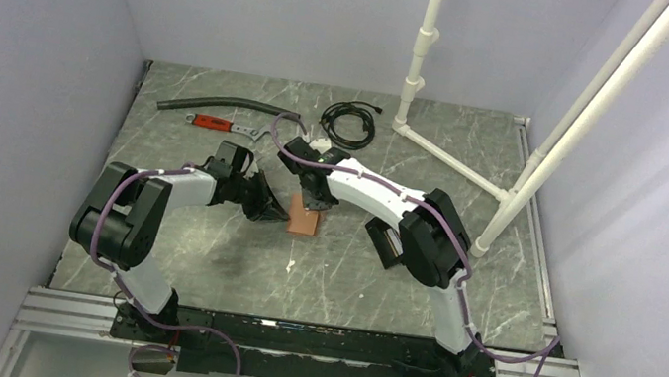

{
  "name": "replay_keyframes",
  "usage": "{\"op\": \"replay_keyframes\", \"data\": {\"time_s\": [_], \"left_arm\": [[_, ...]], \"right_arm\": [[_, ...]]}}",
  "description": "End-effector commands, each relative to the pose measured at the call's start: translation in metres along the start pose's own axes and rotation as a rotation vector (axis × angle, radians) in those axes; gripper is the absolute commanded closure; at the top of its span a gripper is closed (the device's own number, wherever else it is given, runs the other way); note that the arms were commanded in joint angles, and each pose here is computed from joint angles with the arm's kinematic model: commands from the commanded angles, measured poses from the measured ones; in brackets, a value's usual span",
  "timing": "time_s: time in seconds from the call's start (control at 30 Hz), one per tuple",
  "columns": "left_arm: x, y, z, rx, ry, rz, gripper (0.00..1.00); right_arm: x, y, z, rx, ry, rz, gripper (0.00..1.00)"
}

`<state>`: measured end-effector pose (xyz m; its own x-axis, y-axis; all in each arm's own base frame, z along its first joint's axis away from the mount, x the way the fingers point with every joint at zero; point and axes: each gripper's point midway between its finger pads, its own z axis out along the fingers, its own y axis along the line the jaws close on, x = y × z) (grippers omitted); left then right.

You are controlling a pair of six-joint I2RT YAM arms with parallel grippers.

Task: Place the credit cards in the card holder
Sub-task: Close the card holder at the center of the board.

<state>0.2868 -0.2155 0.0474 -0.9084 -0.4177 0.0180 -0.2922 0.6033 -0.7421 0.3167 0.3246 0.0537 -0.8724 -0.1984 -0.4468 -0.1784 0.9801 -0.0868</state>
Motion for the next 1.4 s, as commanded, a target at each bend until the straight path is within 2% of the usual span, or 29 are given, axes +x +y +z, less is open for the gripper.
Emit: {"op": "replay_keyframes", "data": {"time_s": [0.0, 0.1, 0.3, 0.5, 0.63, 0.7, 0.77, 0.87, 1.13, 1.37], "left_arm": [[0.0, -0.011, -0.003, 0.048, -0.008, 0.043, 0.99], [0.0, -0.012, -0.002, 0.056, -0.004, 0.038, 0.99], [0.002, -0.011, 0.001, 0.056, 0.013, 0.022, 0.98], [0.0, -0.01, 0.007, 0.071, 0.021, 0.022, 0.98], [0.003, -0.009, 0.01, 0.073, 0.03, 0.021, 0.98], [0.004, -0.01, 0.011, 0.076, 0.036, 0.021, 0.99], [0.005, -0.011, 0.012, 0.079, 0.038, 0.021, 0.99], [0.006, -0.012, 0.013, 0.075, 0.036, 0.022, 0.99], [0.009, -0.013, 0.016, 0.079, 0.048, 0.026, 0.99], [0.007, -0.012, 0.016, 0.07, 0.037, 0.027, 0.99]], "right_arm": [[-0.017, 0.004, -0.017, -0.067, -0.072, 0.018, 1.0], [-0.02, 0.005, -0.023, -0.127, -0.094, 0.022, 1.0], [-0.028, 0.016, -0.044, -0.371, -0.147, 0.088, 1.0], [-0.028, 0.017, -0.052, -0.452, -0.147, 0.082, 1.0], [-0.026, 0.025, -0.053, -0.592, -0.128, 0.089, 0.89], [-0.026, 0.03, -0.052, -0.65, -0.119, 0.092, 0.87], [-0.025, 0.035, -0.051, -0.712, -0.111, 0.099, 0.9], [-0.024, 0.04, -0.05, -0.79, -0.09, 0.119, 1.0], [-0.016, 0.051, -0.036, -0.897, -0.01, 0.155, 1.0], [-0.008, 0.045, -0.022, -0.858, 0.014, 0.127, 0.94]]}}
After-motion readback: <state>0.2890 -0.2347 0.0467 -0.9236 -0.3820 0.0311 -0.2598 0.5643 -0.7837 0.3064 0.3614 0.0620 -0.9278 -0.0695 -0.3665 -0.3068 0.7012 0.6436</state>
